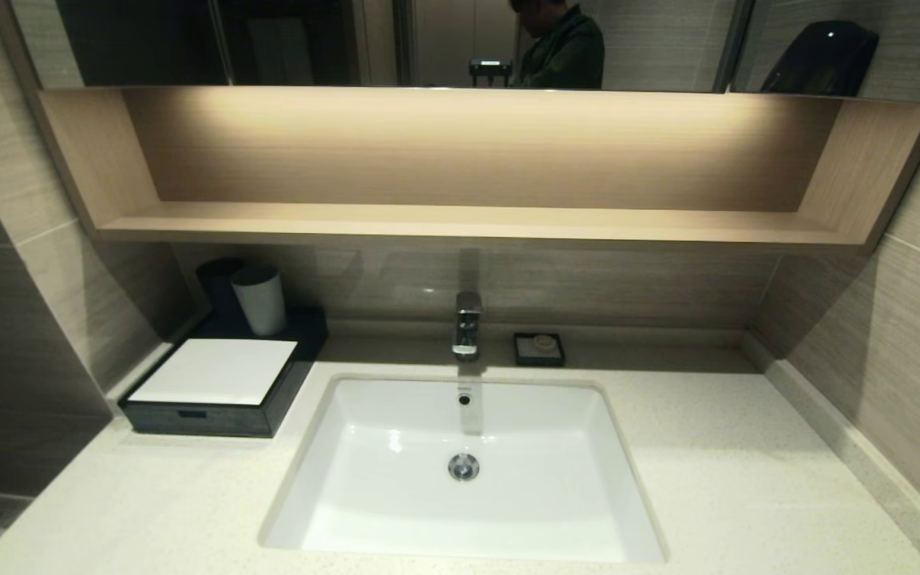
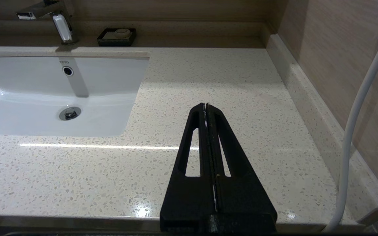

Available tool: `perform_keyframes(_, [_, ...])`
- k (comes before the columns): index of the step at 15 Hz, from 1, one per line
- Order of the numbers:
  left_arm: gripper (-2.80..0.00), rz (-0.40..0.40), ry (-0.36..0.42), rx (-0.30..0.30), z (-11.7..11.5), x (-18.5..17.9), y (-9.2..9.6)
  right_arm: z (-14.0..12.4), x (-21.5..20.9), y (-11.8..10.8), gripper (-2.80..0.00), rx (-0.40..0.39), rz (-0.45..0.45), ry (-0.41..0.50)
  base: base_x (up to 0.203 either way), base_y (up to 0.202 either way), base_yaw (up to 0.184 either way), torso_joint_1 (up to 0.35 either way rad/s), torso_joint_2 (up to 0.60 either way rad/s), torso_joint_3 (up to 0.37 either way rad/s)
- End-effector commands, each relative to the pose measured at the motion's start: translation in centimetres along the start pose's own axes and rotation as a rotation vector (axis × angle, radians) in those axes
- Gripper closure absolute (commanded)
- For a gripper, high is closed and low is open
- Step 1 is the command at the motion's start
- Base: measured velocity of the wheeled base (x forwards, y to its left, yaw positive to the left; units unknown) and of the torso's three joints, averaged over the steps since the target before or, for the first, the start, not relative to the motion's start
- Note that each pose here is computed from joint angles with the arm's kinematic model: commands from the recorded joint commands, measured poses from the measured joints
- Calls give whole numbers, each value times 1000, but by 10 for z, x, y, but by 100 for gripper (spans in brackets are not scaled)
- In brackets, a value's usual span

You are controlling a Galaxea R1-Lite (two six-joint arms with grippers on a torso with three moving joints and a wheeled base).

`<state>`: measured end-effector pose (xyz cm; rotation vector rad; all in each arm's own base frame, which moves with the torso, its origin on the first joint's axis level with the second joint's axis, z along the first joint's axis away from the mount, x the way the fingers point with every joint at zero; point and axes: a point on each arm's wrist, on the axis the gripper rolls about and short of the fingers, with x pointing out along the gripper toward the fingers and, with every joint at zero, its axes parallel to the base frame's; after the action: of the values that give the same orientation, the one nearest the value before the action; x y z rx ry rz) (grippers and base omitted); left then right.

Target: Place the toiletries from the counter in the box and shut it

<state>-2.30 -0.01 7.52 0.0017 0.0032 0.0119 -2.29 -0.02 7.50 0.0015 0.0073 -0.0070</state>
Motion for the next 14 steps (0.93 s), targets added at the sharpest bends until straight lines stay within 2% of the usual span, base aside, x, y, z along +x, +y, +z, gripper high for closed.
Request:
perform_keyframes(1, [0,0,1,1,0,0,0,0,0,0,0,0,0,0,0,0,0,0,0,0])
perform_keyframes(11, [0,-3,3,33,0,0,0,0,0,0,0,0,1,0,0,0,0,0,0,0])
perform_keyframes(14, [0,-10,2,93,0,0,0,0,0,0,0,0,-1,0,0,0,0,0,0,0])
